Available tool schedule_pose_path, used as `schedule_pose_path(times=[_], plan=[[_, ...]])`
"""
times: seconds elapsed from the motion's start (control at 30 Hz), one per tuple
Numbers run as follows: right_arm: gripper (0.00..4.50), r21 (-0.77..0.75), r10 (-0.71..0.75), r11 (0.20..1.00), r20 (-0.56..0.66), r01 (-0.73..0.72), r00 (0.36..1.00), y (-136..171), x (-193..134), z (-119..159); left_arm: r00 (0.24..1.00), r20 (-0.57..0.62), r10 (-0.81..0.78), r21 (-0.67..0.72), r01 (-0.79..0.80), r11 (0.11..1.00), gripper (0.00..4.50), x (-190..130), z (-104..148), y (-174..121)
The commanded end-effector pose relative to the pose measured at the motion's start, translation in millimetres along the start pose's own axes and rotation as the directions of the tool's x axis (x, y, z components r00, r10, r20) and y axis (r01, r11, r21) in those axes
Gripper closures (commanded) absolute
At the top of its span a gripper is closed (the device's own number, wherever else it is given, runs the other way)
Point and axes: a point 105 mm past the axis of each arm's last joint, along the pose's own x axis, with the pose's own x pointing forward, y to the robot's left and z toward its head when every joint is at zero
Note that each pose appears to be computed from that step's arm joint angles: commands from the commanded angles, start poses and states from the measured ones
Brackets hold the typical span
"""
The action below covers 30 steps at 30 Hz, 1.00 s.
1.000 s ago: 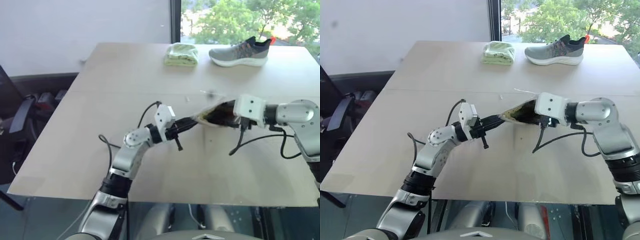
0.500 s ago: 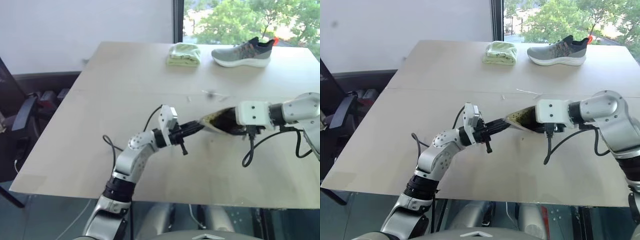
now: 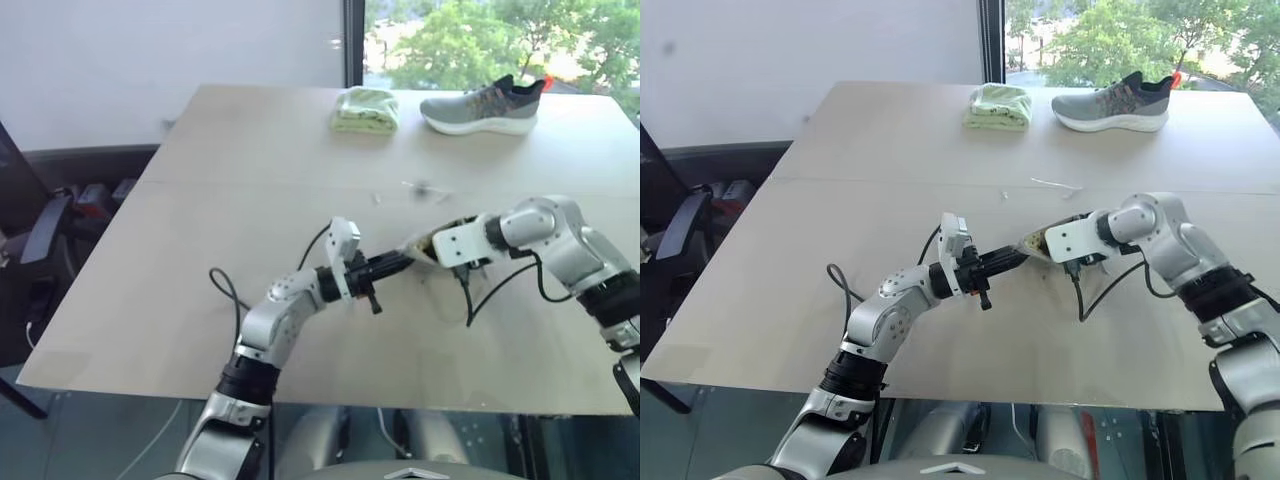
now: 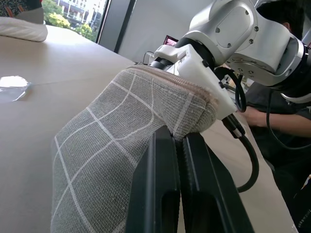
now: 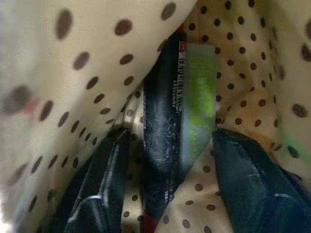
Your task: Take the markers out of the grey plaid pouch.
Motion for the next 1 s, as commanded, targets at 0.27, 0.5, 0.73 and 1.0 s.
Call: schedule_pose_path(times=[0.27,0.5,0.73,1.0], plan=[[4.16,0.085,-0.023,0.996,0.088,0.015,0.996,10,-7,-1,1.000,0.030,0.006,0.084,-0.009,0.996,4.50,-5,11,4],[4.16,0.261,-0.109,0.965,0.342,0.018,0.933,3,-52,38,0.993,-0.082,0.088,0.284,-0.061,0.957,4.50,-14,-9,22],[4.16,0.416,-0.166,0.907,0.482,-0.058,0.861,11,-73,50,0.990,-0.069,0.119,0.357,-0.087,0.930,4.50,-16,-6,32],[4.16,0.580,-0.373,0.799,0.686,-0.160,0.625,-6,-109,75,0.989,-0.065,0.129,0.361,-0.098,0.927,4.50,-18,-2,37]])
